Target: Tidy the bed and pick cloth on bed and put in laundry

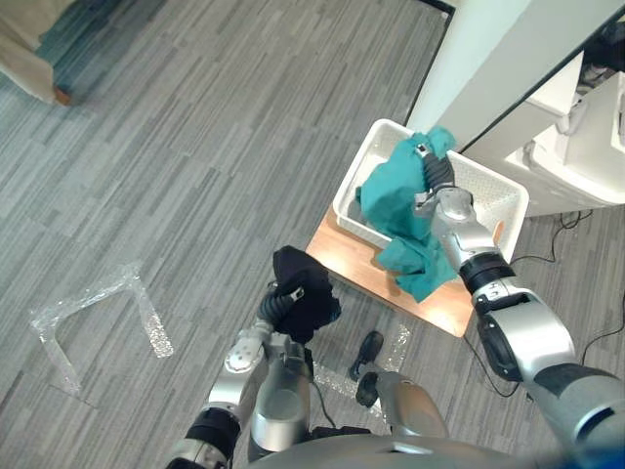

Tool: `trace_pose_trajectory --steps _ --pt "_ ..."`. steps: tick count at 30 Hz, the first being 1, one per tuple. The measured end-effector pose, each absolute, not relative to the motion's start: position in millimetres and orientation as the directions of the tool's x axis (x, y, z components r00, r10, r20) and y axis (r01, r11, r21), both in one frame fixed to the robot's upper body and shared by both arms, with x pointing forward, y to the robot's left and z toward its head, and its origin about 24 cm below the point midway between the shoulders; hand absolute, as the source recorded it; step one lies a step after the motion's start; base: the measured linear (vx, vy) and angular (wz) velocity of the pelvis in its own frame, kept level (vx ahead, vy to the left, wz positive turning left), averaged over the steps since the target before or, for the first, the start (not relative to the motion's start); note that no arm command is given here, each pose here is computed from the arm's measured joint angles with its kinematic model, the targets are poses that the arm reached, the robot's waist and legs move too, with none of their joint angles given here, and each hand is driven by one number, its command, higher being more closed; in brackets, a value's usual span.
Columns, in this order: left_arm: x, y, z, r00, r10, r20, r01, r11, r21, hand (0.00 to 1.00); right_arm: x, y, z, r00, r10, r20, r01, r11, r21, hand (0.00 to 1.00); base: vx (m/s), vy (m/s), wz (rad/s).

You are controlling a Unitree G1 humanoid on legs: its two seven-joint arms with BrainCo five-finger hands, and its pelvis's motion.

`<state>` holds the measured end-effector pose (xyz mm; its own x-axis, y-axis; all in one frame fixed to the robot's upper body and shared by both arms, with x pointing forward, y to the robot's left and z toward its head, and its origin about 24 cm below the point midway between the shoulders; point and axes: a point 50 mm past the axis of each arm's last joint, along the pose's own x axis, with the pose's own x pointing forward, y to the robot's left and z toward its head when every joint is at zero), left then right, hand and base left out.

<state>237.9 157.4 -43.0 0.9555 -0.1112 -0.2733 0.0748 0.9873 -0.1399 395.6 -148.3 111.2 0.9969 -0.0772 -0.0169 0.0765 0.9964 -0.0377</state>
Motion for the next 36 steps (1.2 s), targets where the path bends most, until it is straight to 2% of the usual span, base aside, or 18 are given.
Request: trace_pose_trajectory --steps 3,4,14,19,27,32,36 --pt "249.7 155.5 -34.6 0.963 -0.103 -0.250 0.072 0.989 -0.130 1.00 394.7 -147.1 105.4 0.997 -0.075 -0.024 0.073 0.995 -0.061 1.00 0.01 0.005 -0.07" --pt "253.4 154.8 -31.7 0.965 -0.100 -0.243 0.070 0.989 -0.127 1.00 394.4 -147.9 103.0 0.996 -0.079 -0.031 0.077 0.995 -0.065 0.00 0.02 -0.004 -0.08" --pt "275.1 145.1 -14.5 0.974 -0.119 -0.195 0.091 0.985 -0.144 1.00 393.4 -169.5 91.0 0.987 -0.132 -0.090 0.120 0.985 -0.124 0.00 0.06 -0.002 -0.01" --pt "298.1 158.7 -0.8 0.980 -0.097 -0.172 0.070 0.985 -0.160 1.00 393.7 -169.5 92.1 0.988 -0.131 -0.083 0.117 0.980 -0.158 0.00 0.01 0.006 -0.15" --pt "307.8 168.0 12.8 0.985 -0.111 -0.129 0.089 0.982 -0.167 1.00 384.7 -175.9 96.2 0.993 -0.114 -0.009 0.110 0.976 -0.188 0.00 0.00 0.006 -0.09" --pt "298.0 169.2 -0.3 0.977 -0.104 -0.184 0.071 0.982 -0.176 1.00 359.5 -174.0 67.1 0.995 -0.097 -0.031 0.089 0.976 -0.197 0.00 0.01 0.008 -0.09" --pt "280.4 168.4 -20.3 0.964 -0.071 -0.256 0.022 0.981 -0.192 1.00 323.5 -183.0 16.3 0.975 -0.143 -0.168 0.104 0.970 -0.218 0.00 0.12 -0.002 0.05"
